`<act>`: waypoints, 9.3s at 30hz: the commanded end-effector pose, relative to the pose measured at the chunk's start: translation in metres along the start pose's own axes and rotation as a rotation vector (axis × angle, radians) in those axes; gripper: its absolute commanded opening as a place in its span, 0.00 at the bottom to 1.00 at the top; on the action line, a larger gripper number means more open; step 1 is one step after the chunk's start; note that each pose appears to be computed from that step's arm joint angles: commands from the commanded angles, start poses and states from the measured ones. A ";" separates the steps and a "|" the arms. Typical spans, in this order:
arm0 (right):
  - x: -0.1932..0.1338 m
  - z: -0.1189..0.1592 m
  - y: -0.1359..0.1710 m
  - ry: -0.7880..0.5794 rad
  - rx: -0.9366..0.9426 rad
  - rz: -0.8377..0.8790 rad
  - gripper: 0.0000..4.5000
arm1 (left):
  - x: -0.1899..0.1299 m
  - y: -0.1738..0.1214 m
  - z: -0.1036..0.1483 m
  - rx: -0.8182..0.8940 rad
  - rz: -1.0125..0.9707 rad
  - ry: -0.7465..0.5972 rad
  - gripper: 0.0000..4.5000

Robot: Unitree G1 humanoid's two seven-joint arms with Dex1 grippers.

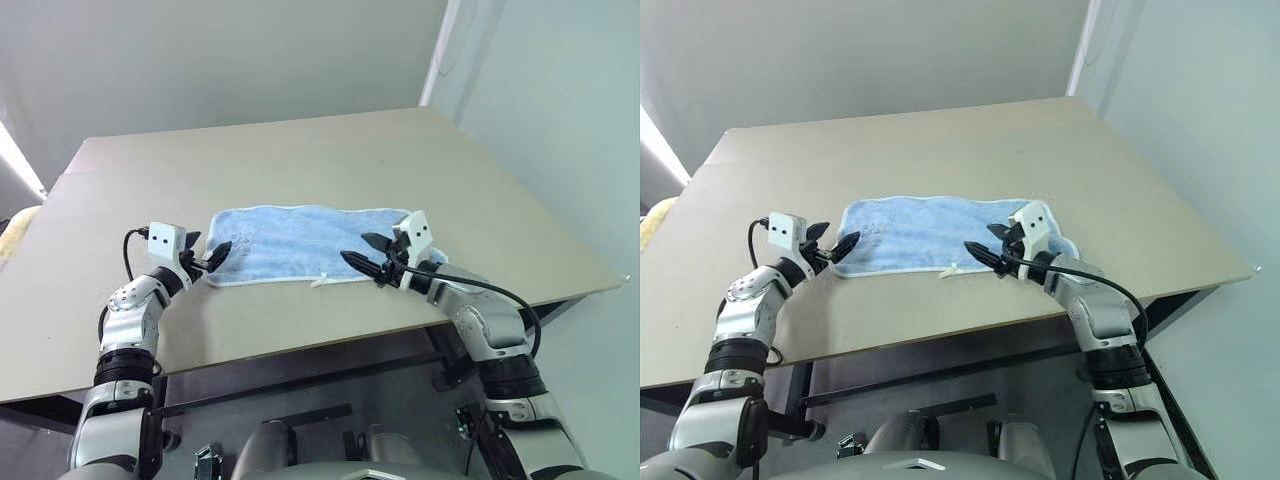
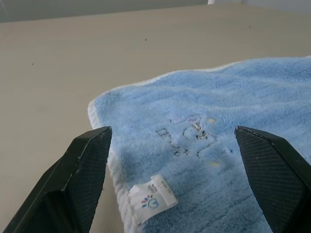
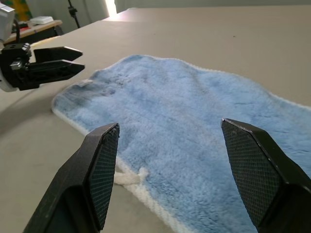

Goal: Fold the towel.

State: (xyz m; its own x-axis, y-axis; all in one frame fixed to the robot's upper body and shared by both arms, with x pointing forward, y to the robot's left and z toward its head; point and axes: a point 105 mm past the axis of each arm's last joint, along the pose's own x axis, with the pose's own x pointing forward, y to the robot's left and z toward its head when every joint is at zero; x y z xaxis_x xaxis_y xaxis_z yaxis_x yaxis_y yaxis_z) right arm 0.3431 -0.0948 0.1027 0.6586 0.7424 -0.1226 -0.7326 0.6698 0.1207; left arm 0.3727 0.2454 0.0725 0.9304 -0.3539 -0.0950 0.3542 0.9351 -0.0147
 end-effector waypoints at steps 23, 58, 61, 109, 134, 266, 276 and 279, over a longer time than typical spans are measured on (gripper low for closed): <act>-0.020 -0.006 -0.019 0.090 0.114 -0.090 0.78 | -0.008 -0.002 0.009 0.071 -0.134 0.077 0.95; -0.036 -0.013 -0.053 0.146 0.140 -0.257 0.79 | -0.026 -0.009 -0.043 0.259 -0.429 0.406 0.53; -0.037 -0.012 -0.055 0.144 0.138 -0.263 0.79 | -0.024 -0.011 -0.040 0.251 -0.441 0.394 0.31; -0.091 -0.069 -0.104 0.524 0.014 -0.395 0.27 | -0.061 0.003 -0.017 0.185 -0.405 0.370 0.00; -0.096 -0.021 -0.097 0.317 -0.002 -0.396 0.58 | -0.052 0.008 -0.013 0.180 -0.393 0.359 0.00; -0.083 0.009 -0.122 0.233 0.596 -0.471 0.01 | -0.015 0.024 0.026 -0.032 -0.391 0.372 0.00; -0.052 0.024 -0.121 0.184 0.581 -0.416 0.69 | 0.007 0.033 0.037 -0.118 -0.238 0.259 0.48; -0.043 0.032 -0.126 0.110 0.568 -0.428 0.93 | 0.013 0.035 0.041 -0.124 -0.190 0.238 0.71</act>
State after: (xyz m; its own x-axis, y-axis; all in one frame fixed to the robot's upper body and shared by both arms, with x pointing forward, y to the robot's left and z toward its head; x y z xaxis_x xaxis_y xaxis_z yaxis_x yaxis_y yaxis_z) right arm 0.4001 -0.2137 0.1025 0.7767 0.4361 -0.4544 -0.1551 0.8317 0.5331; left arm 0.3905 0.2719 0.0911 0.7526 -0.5441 -0.3709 0.5059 0.8383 -0.2033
